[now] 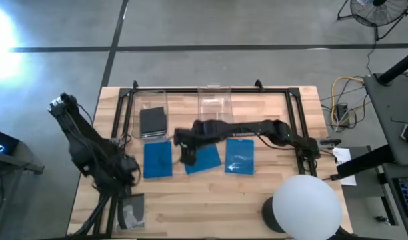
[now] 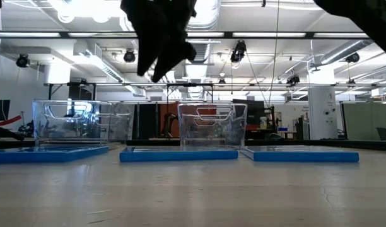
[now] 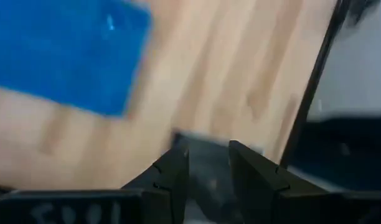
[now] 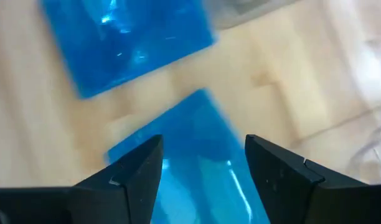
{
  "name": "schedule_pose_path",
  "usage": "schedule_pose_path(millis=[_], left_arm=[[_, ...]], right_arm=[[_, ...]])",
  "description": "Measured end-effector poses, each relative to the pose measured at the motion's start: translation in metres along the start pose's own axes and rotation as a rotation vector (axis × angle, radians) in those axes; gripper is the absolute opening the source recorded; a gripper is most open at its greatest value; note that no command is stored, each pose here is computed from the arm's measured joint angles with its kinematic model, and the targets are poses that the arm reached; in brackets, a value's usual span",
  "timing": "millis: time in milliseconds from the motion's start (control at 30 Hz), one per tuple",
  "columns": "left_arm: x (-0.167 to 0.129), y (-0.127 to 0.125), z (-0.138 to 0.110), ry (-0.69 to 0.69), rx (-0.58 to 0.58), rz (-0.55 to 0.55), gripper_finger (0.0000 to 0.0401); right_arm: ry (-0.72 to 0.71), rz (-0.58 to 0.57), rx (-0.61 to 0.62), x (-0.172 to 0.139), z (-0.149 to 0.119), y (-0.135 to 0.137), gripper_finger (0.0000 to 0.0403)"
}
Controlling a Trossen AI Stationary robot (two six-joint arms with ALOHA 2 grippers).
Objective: Pick & place jewel cases by type
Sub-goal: Put the black CD case into the left transparent bin
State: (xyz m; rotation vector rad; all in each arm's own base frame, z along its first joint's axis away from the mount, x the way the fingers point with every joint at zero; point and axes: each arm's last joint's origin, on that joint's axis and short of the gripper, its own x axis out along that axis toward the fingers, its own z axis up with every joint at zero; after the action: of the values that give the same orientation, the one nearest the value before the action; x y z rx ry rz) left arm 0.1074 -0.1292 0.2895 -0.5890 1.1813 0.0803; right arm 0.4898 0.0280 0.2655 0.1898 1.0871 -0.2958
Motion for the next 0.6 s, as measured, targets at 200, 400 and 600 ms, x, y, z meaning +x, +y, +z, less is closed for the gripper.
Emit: schedule_pose_path(millis=[200,400,600], left_arm=[[0.075,0.001,-0.023,0.271,0.010,-0.165,0.0094],[0.107,-0.009,-0.032,0.225,0.159,-0.305,0.0094],[0.120,-0.002,-0.036,0.198,0.326,-0.182,0.0094]], right_arm=[[0.025,0.069,-0.059,-0.007,-0.015,0.033,0.0221],[0.098,0.064,-0.108,-0.010,-0.031,0.049,0.0221],[0.153,0.093,-0.236,-0.014,-0.051,0.074,0.0221]])
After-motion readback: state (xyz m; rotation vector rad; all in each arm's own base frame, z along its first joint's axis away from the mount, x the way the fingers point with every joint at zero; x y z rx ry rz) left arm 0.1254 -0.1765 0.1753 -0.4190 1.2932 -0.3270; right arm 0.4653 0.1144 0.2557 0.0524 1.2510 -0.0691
